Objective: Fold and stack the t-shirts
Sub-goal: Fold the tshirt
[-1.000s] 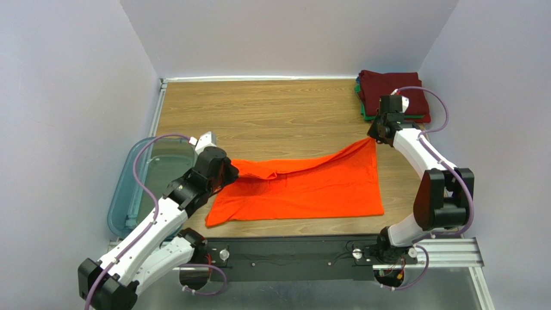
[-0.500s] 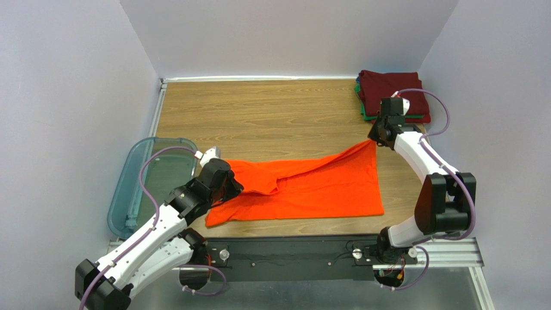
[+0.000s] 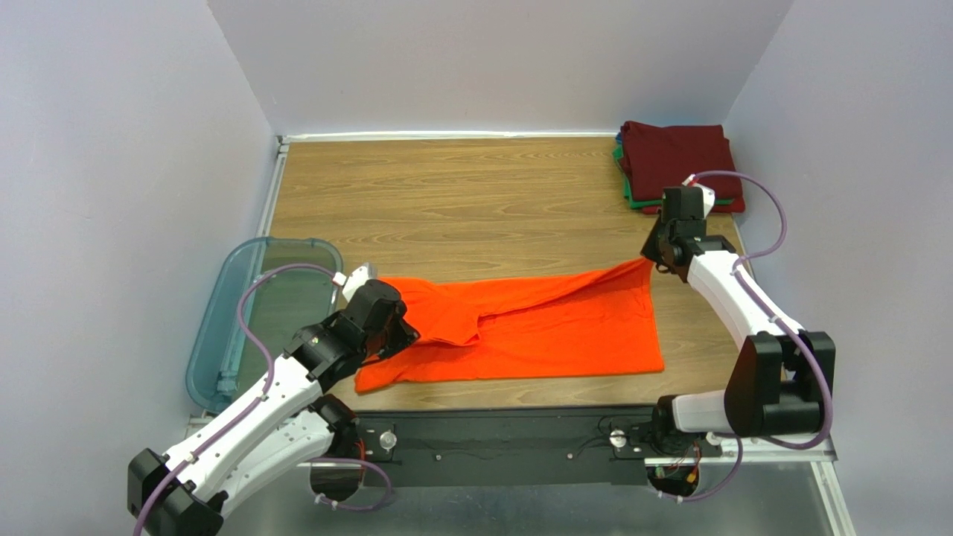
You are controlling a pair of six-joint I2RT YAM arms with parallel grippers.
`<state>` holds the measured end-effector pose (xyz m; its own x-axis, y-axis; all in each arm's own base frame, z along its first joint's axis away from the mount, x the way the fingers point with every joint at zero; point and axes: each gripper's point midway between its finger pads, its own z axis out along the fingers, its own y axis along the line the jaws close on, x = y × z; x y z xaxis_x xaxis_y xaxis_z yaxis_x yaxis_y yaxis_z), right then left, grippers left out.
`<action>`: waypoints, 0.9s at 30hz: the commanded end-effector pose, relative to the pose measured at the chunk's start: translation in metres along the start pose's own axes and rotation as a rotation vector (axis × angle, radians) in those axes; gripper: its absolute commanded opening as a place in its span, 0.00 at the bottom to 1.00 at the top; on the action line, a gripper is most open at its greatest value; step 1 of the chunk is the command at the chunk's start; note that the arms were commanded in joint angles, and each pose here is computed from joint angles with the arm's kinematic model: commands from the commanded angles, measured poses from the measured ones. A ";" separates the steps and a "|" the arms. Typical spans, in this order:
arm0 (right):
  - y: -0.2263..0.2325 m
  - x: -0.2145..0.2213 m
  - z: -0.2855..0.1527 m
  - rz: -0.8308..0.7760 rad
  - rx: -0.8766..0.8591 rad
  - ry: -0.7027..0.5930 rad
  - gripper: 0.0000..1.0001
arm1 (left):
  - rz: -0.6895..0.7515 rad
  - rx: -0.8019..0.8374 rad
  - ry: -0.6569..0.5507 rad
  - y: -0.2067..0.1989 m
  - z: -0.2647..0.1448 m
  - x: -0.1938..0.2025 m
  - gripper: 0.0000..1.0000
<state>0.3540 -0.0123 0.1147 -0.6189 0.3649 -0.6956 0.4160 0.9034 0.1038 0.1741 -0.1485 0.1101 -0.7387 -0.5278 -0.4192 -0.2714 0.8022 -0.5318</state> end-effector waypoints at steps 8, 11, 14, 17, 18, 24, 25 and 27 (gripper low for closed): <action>-0.031 0.039 0.003 0.028 0.110 0.048 0.09 | -0.031 -0.075 0.012 0.016 0.001 0.008 0.00; -0.039 0.051 0.000 0.052 0.133 0.057 0.34 | -0.030 -0.075 0.032 0.016 0.001 0.013 0.00; -0.044 0.051 -0.004 0.066 0.155 0.044 0.49 | -0.027 -0.075 0.050 0.017 0.000 0.016 0.11; -0.043 0.045 -0.007 0.065 0.158 0.035 0.60 | -0.031 -0.059 0.054 0.015 -0.002 0.017 0.50; -0.040 0.040 -0.008 0.065 0.144 0.027 0.62 | -0.033 -0.059 0.051 0.015 -0.004 0.016 0.54; -0.008 0.026 -0.019 0.013 -0.032 0.044 1.00 | -0.020 -0.043 0.006 0.005 -0.009 0.003 0.81; -0.001 0.022 -0.023 0.009 -0.069 0.041 1.00 | -0.010 -0.034 0.000 0.000 -0.008 0.000 0.86; 0.015 0.023 -0.030 -0.010 -0.164 0.061 1.00 | 0.011 0.009 -0.016 -0.013 -0.005 -0.005 0.87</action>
<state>0.3191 -0.0096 0.0967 -0.6446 0.3997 -0.6518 0.4371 0.8921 0.1147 0.1615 -0.1463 0.1039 -0.7564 -0.5330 -0.3792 -0.3148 0.8048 -0.5033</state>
